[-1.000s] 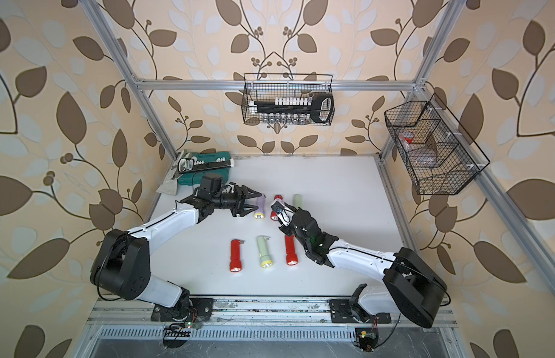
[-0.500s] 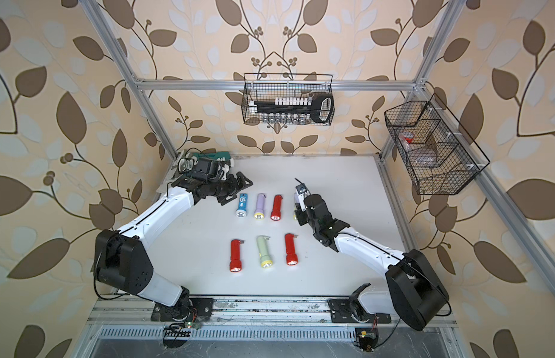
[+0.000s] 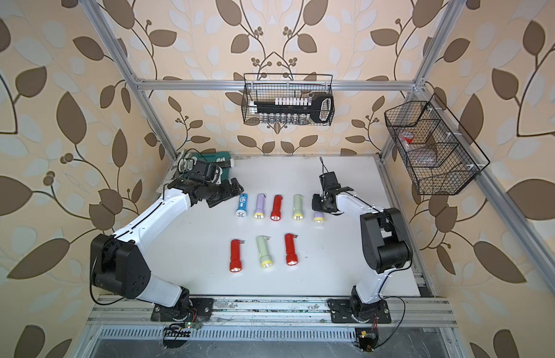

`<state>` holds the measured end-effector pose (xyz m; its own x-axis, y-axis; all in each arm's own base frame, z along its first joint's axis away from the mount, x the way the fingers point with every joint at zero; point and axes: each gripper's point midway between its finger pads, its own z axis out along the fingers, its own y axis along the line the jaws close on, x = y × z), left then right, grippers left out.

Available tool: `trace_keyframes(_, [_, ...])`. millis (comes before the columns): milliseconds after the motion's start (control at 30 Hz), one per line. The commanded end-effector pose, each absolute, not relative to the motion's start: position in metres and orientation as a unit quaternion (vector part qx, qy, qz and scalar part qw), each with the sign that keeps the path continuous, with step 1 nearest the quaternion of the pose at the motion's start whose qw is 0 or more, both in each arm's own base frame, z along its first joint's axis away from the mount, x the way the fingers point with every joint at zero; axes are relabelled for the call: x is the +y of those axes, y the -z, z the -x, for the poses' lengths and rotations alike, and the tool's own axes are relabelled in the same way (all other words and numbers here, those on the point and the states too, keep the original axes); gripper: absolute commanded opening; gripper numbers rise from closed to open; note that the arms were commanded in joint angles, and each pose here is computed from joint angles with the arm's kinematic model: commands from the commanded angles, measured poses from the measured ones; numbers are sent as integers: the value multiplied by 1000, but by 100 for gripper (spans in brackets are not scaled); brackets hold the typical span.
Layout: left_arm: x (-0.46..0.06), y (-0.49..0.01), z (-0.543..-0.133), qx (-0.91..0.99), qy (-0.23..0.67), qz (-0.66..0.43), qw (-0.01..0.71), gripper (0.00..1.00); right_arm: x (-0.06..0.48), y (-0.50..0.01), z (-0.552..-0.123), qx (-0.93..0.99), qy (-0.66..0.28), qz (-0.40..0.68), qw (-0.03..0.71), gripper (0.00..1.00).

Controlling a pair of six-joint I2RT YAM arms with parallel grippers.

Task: Close the plug at the bottom of the flashlight
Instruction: Place the flashlight at the center of the board.

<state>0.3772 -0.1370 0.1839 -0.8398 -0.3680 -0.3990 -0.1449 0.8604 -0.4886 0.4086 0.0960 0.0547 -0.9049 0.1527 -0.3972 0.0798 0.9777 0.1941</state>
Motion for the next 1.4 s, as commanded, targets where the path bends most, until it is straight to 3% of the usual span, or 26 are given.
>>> trace_keyframes(0, [-141,-193,-377,927,245,121,257,99,98,-55,-419,977,-81,-67,186,0])
trace_keyframes(333, [-142,-200,-374,922,257,126,261,99,97,-28,-434,985,-60,-77,140,11])
trace_keyframes(533, [-143,-200,-373,921,261,129,260,99,99,-25,-434,986,-64,-83,133,35])
trace_keyframes(733, [-144,-199,-373,920,264,130,259,99,96,-53,-438,981,-63,-84,165,54])
trace_keyframes(1000, [-147,-213,-369,911,282,128,271,99,94,-117,-428,969,-64,-67,227,55])
trace_keyframes(1367, [-164,-193,-330,905,349,130,206,99,150,-155,-349,956,-81,27,280,55])
